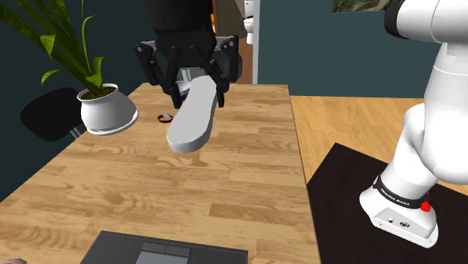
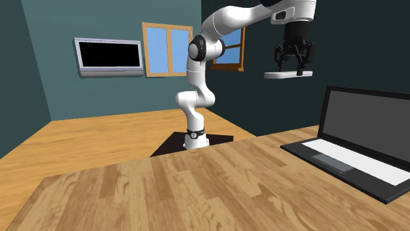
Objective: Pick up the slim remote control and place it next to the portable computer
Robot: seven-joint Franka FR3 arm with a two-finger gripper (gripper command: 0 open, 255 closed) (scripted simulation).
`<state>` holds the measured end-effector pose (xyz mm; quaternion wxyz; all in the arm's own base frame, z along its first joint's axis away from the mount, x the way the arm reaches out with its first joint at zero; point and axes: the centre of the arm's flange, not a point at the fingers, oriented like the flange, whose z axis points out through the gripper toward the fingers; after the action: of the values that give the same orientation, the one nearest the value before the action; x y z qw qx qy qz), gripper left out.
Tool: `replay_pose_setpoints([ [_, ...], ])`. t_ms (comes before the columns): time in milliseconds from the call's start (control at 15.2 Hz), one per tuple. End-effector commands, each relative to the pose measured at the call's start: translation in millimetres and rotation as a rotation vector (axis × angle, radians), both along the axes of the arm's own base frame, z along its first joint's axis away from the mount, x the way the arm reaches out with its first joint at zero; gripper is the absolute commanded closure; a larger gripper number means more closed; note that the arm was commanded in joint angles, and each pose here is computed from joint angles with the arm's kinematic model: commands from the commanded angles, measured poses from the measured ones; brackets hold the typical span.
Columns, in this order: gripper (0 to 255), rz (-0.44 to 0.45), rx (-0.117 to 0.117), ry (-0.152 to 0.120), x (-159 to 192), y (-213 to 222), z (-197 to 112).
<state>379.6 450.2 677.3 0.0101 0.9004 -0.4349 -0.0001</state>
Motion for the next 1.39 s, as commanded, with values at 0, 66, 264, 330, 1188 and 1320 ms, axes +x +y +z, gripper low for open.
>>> replay_pose_setpoints([
  [0,255,-0.001,0.001,0.000,-1.3,0.9,-10.2],
  [66,255,-0.001,0.001,0.000,-1.3,0.9,-15.5],
  [264,255,-0.001,0.001,0.000,-1.3,0.9,-31.3],
  [330,255,-0.001,0.001,0.000,-1.3,0.9,-36.6],
  [1188,255,-0.001,0.001,0.000,-1.3,0.9,-105.3],
  [1320,255,-0.001,0.001,0.000,-1.3,0.9,-115.8],
])
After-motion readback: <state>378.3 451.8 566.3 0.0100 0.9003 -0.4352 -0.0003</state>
